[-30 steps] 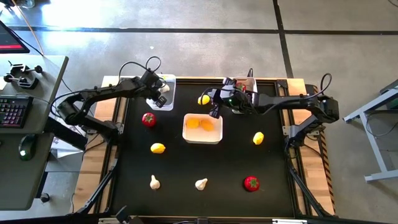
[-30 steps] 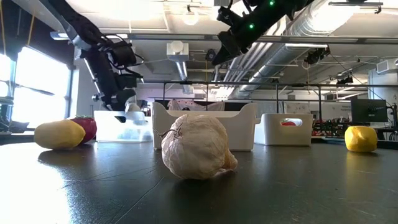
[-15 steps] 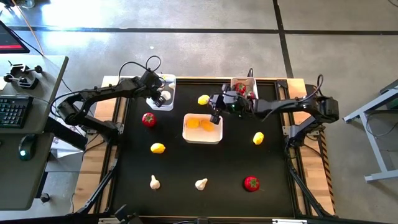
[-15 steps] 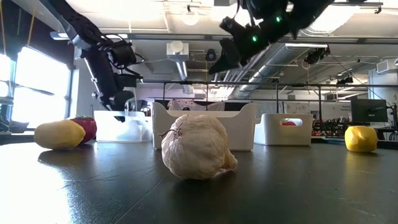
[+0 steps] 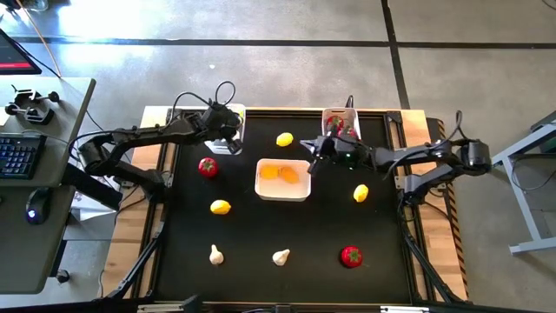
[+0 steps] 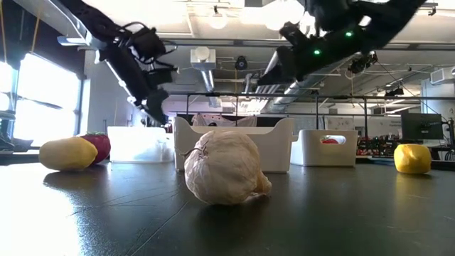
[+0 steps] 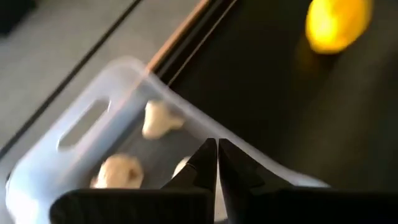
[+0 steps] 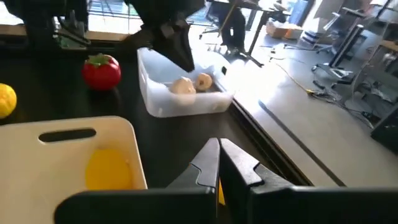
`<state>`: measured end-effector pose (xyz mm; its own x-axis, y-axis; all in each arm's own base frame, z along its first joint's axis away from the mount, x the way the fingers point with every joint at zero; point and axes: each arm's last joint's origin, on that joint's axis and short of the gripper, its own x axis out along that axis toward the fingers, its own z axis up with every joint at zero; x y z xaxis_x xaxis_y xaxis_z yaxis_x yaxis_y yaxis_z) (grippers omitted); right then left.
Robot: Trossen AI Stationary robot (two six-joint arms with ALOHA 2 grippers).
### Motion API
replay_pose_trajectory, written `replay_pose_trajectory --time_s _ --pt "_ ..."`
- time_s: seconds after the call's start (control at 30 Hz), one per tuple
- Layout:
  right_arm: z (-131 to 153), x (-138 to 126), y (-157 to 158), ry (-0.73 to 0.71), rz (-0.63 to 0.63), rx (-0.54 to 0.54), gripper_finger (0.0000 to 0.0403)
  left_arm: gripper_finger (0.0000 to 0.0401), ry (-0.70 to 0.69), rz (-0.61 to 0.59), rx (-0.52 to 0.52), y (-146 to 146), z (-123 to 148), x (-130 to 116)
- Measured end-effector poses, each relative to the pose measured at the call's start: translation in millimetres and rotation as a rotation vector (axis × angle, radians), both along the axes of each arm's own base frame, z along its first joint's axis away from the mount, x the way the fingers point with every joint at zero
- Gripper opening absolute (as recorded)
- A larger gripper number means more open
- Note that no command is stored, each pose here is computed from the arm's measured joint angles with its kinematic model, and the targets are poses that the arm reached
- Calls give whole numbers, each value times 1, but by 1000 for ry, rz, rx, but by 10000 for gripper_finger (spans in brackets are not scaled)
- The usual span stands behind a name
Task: Sort produce into baskets
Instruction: Put the yellow lemon into the white bin
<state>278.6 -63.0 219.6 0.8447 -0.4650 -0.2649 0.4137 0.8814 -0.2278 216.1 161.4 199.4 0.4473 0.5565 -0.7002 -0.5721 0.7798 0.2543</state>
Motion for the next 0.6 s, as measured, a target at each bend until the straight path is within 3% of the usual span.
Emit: replay_pose_trajectory --time_s 0.17,0.3,0.6 --pt "-2 -17 11 -29 -69 -27 0 1 -103 -77 63 -13 8 18" --pt "-6 -23 21 -14 -39 -41 0 1 -183 -158 131 -27 9 29" --pt "-12 -24 28 2 -48 20 2 1 -365 -303 164 -58 -24 22"
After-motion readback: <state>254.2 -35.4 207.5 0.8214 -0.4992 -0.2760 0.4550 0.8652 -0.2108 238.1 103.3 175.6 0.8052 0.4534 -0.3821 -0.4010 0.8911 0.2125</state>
